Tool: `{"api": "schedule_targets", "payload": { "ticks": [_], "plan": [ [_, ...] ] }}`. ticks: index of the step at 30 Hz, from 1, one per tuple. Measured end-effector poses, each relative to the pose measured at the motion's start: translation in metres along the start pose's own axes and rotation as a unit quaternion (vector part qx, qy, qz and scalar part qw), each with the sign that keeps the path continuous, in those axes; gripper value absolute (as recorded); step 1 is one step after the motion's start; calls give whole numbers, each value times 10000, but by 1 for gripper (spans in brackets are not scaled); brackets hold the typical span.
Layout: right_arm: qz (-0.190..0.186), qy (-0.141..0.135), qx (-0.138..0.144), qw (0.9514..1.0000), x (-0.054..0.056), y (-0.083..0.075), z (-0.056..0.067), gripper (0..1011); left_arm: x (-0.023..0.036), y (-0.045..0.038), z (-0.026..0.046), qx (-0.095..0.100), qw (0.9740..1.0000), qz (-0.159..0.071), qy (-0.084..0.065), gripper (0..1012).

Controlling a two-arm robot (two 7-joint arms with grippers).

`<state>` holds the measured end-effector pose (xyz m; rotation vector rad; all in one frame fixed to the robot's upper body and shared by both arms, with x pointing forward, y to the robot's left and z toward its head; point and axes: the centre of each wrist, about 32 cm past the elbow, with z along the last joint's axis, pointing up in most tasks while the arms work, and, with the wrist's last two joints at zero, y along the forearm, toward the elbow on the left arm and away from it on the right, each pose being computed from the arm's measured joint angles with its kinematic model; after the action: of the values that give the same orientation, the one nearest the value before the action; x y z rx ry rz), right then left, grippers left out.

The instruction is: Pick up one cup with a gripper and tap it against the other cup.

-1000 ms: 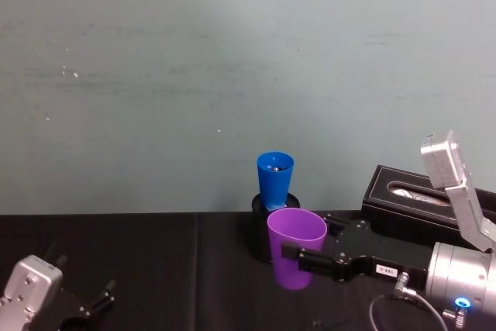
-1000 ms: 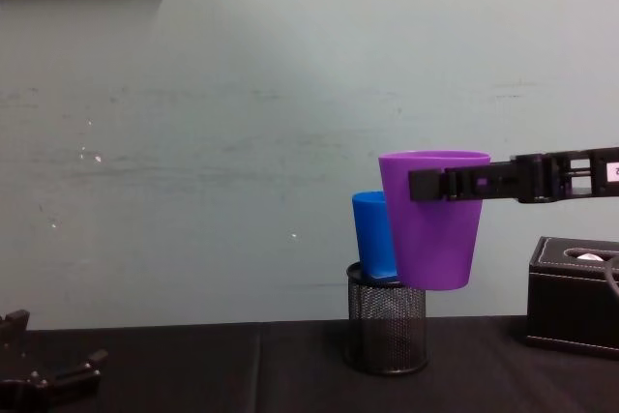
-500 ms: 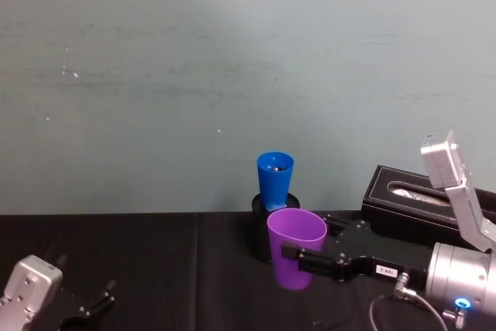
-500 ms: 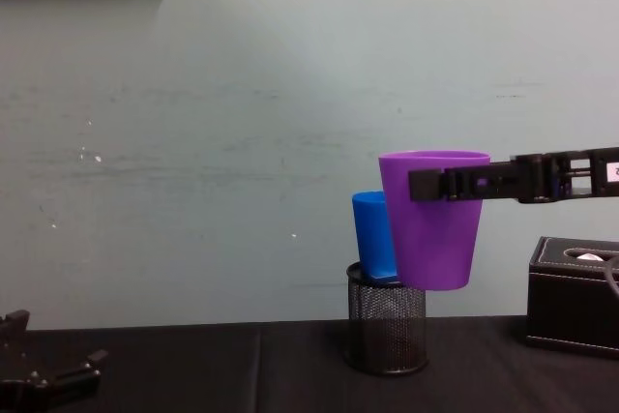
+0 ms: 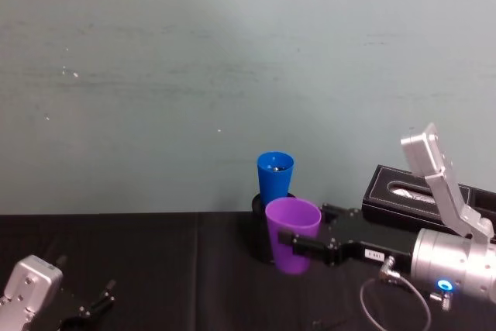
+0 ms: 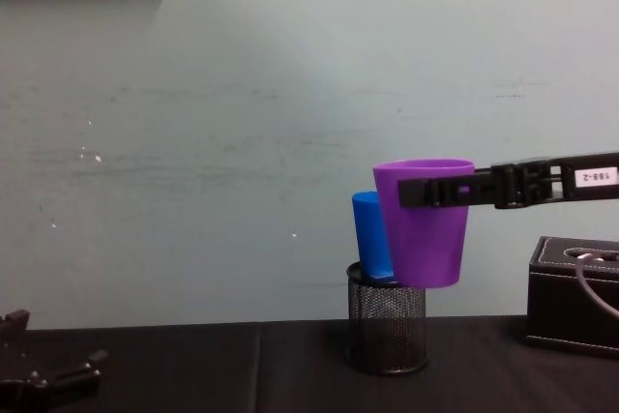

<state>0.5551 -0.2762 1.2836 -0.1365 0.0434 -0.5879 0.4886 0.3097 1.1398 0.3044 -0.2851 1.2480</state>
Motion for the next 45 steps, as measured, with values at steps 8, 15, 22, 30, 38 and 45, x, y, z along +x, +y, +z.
{"api": "schedule_targets", "payload": {
  "ticks": [8, 15, 22, 30, 38, 45],
  "plan": [
    [-190, 114, 102, 9997, 178, 145, 7, 728, 0, 0, 0, 0, 10000, -1, 0, 1005],
    [-298, 327, 105, 9990, 283, 273, -37, 728, 0, 0, 0, 0, 10000, 0, 0, 1005],
    [-426, 446, 111, 9980, 397, 415, -52, 728, 0, 0, 0, 0, 10000, 0, 0, 1004],
    [-542, 422, 116, 9976, 476, 548, -45, 726, 0, 0, 0, 0, 10000, 0, 0, 1004],
    [-554, 386, 81, 9977, 534, 625, -38, 728, 0, 0, 0, 0, 10000, 0, 0, 1004],
    [-564, 368, 56, 9977, 568, 650, -52, 726, 0, 0, 0, 0, 10000, 0, 0, 1005]
  ]
}}
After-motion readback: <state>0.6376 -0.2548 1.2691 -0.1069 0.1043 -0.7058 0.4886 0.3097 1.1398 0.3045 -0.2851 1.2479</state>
